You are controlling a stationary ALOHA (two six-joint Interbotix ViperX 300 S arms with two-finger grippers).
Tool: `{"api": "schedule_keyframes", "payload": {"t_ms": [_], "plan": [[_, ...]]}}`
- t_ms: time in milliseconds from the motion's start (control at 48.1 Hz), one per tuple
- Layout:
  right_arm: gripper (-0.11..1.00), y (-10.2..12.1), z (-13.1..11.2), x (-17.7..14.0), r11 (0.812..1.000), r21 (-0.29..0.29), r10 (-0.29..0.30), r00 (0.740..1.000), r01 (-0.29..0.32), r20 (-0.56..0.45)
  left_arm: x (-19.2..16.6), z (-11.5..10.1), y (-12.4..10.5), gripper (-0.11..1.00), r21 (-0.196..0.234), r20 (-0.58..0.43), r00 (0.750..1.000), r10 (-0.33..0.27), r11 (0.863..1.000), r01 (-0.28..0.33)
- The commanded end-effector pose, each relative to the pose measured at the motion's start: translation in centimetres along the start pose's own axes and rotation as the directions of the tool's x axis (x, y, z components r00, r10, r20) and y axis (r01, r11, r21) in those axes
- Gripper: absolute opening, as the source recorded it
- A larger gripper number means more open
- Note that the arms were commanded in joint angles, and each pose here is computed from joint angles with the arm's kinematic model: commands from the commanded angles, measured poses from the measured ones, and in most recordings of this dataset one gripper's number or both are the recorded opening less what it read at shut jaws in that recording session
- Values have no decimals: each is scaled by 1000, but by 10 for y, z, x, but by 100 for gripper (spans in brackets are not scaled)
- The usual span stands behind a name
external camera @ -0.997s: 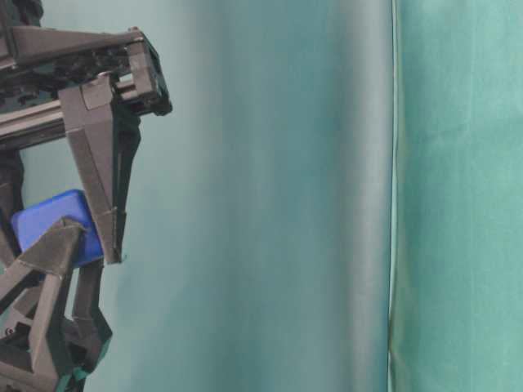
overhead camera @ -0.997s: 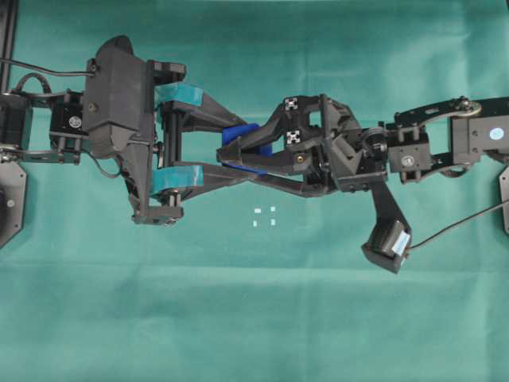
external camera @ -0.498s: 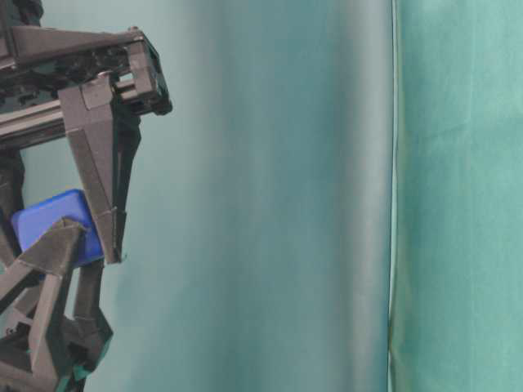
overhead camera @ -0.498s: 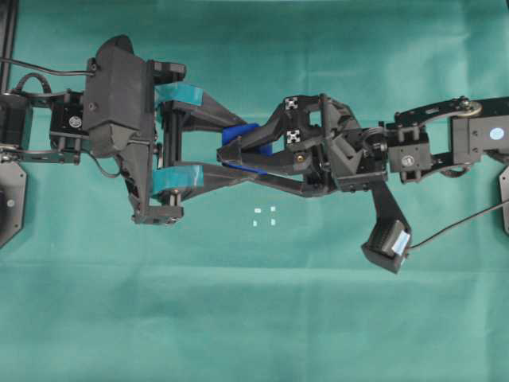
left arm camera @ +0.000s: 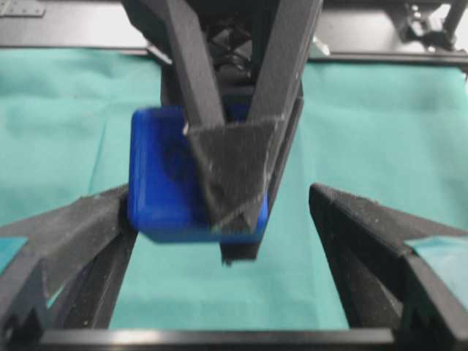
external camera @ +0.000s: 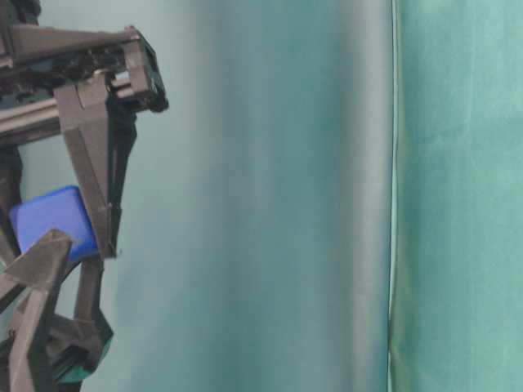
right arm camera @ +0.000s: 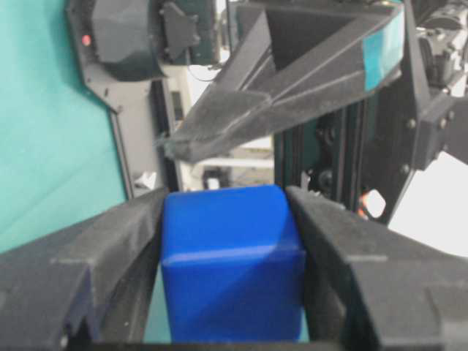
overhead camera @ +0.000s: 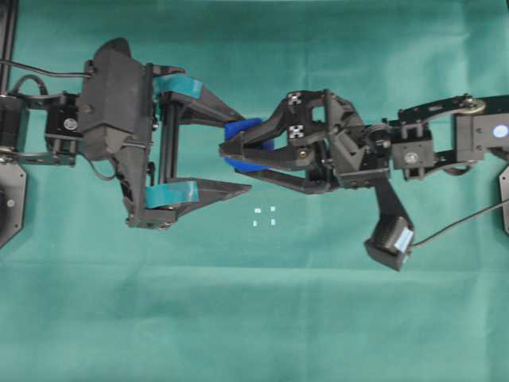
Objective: Handover the blue block to the right arm after grasping it with the left arm, then place it in the designated position.
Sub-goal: 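Close the right gripper on the cube and open the left gripper, then pull the cube away to the right with the right gripper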
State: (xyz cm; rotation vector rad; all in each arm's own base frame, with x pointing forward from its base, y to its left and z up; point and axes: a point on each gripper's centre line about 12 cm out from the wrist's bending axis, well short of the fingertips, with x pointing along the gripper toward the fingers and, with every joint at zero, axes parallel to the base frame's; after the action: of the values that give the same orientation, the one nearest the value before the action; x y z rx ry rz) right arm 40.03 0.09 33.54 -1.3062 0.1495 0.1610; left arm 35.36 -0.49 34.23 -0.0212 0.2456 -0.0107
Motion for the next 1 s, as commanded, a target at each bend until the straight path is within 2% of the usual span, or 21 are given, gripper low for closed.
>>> {"api": "schedule_keyframes", "payload": {"t_ms": [0, 249, 478, 706, 852, 935, 976], "plan": [[54, -13, 6, -13, 999, 5, -37, 999, 37, 14, -12, 11, 1, 99, -1, 43, 999, 2, 1000, -2], [54, -6, 8, -40, 999, 11, -39, 999, 39, 15, -24, 7, 2, 99, -1, 49, 999, 5, 1000, -5], [54, 2, 8, -63, 1000, 8, -9, 1000, 10, -22, -28, 6, 2, 99, -1, 49, 999, 5, 1000, -5], [54, 5, 9, -69, 1000, 22, 3, 999, -2, -38, -27, 6, 2, 99, 2, 48, 999, 5, 1000, -5], [54, 5, 9, -69, 997, 81, 4, 999, -1, -37, -27, 7, 2, 99, 2, 49, 999, 5, 1000, -5], [54, 5, 9, -69, 988, 154, 5, 999, 0, -36, -27, 7, 2, 99, 5, 51, 999, 5, 1000, -5], [54, 5, 9, -69, 977, 215, 5, 999, 2, -34, -27, 7, 2, 99, 2, 51, 999, 5, 1000, -5]]}}
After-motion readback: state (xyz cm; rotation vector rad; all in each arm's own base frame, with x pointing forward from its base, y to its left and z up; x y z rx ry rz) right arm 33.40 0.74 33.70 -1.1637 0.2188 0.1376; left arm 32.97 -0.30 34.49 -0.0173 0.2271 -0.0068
